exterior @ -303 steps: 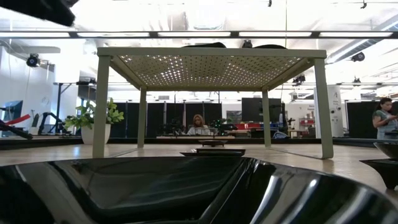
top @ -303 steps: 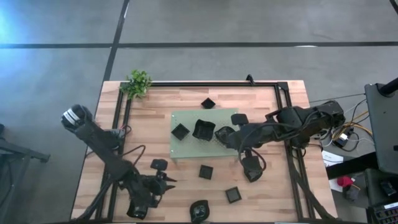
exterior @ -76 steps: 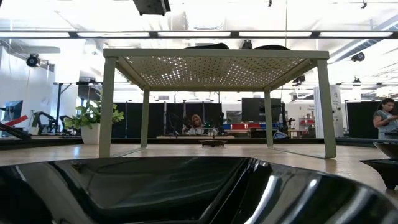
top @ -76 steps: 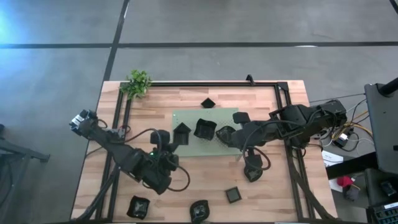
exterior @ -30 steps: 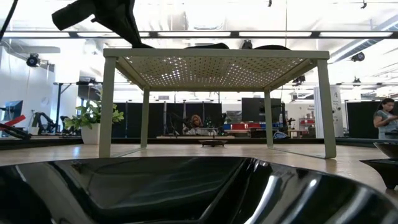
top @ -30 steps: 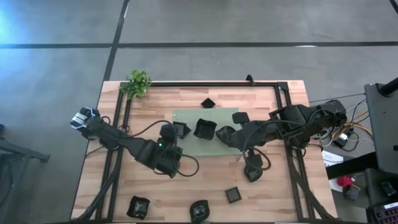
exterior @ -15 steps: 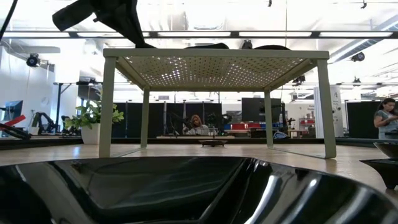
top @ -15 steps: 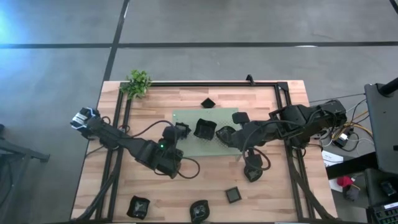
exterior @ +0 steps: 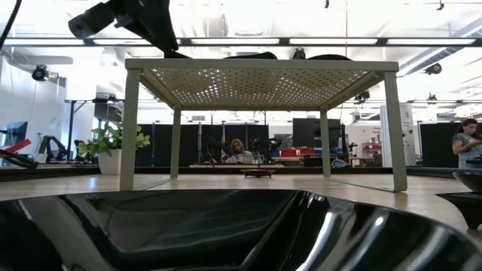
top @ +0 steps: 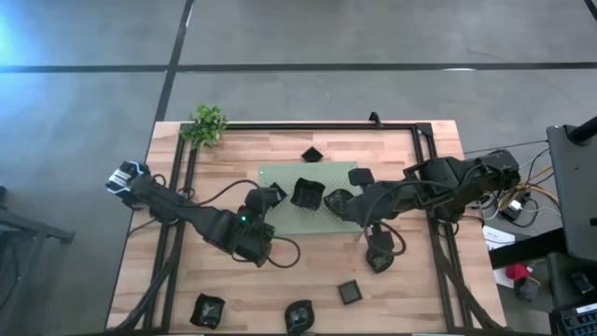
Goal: Pick & Place Mini shaped plates
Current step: Stack the square plate on top of the square plate on the shelf, then stack the leaf shaped plate on top of the leaf shaped plates on the shelf
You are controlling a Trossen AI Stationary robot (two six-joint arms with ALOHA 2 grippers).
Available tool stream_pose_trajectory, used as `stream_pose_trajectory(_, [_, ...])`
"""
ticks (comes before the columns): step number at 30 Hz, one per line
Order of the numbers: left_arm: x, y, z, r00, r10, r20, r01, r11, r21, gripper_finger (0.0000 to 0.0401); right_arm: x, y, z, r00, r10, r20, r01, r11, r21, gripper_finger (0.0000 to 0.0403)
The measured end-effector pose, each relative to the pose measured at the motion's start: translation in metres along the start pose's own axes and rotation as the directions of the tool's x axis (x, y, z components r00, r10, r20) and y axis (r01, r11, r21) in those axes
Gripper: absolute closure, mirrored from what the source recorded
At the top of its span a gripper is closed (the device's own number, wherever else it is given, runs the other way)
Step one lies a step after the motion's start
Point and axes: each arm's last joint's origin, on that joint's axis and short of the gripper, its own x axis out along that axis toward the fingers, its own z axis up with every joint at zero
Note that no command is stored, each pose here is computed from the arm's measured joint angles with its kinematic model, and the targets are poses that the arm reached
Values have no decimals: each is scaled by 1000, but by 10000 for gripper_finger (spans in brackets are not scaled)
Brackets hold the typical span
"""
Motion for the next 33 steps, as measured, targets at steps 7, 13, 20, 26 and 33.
stream_pose_trajectory(7, [2,1,-1,1000,9,-10,-10,1000,-3,358,0,0,0,1000,0,0,0,1000,4,394])
stream_pose_trajectory(13, [3,3,0,1000,22,-12,-23,1000,-17,359,0,0,0,1000,0,0,0,1000,4,394])
stream_pose_trajectory(20, [3,5,3,999,54,2,-53,997,-53,397,0,0,0,1000,0,0,0,1000,5,394])
stream_pose_trajectory(26, [4,8,6,997,68,22,-64,987,-146,400,0,0,0,1000,1,0,-1,1000,5,394])
stream_pose_trajectory(33, [5,8,6,998,67,22,-63,985,-159,401,-1,0,0,1000,1,2,-1,1000,8,394])
